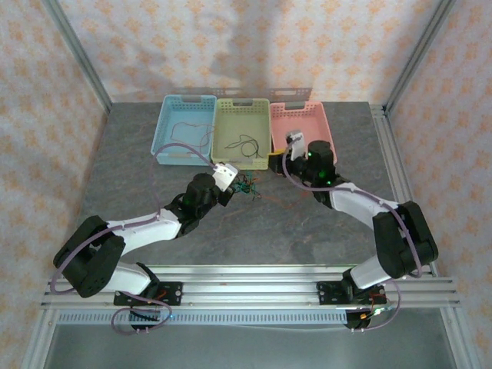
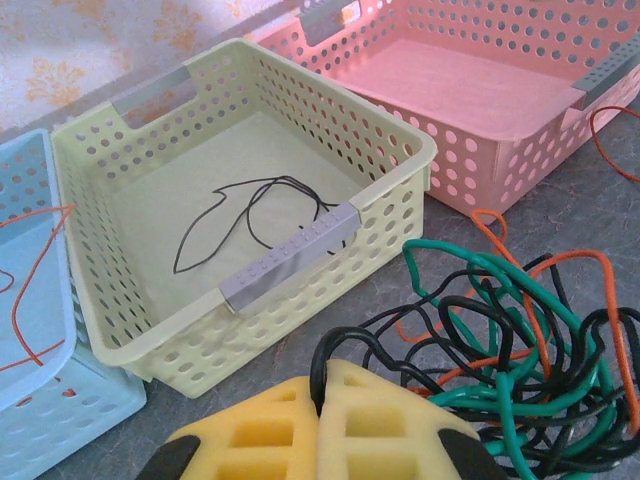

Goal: Untangle the cables

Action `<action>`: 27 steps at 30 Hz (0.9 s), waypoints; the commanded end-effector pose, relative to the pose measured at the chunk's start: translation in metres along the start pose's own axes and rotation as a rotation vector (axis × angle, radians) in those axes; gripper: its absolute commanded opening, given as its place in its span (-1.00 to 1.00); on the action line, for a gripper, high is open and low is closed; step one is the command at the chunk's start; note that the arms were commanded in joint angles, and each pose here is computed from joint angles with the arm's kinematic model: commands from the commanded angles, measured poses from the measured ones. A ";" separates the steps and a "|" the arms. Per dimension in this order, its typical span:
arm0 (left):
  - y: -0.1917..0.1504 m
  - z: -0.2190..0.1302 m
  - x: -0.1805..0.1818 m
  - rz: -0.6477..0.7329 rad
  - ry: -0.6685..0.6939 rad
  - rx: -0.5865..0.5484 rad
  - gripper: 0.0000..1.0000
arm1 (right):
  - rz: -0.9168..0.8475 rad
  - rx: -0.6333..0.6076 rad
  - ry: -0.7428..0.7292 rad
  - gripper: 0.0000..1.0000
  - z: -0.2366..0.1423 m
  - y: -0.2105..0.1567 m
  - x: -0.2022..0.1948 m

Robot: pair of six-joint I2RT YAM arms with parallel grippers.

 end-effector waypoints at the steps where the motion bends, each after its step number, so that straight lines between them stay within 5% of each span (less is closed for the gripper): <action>1: 0.012 0.000 0.002 -0.016 0.001 -0.050 -1.00 | 0.009 0.163 0.031 -0.18 0.007 -0.021 0.018; 14: 0.013 0.001 0.001 -0.010 -0.004 -0.044 -1.00 | -0.011 0.366 -0.027 -0.04 0.038 -0.048 0.030; 27: 0.013 0.002 -0.001 -0.003 -0.006 -0.042 -1.00 | -0.016 0.469 -0.062 -0.18 0.055 -0.064 0.028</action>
Point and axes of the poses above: each hand's point on the last joint's axis, 136 mm out from that joint toward the fingers, its own z axis out along the fingers, its own x axis along the line the jaws close on, y = z × x, the point moved 1 cm from there along -z, back along the fingers, and after that the axes turned 10 degrees about z, right-handed, at the moved point
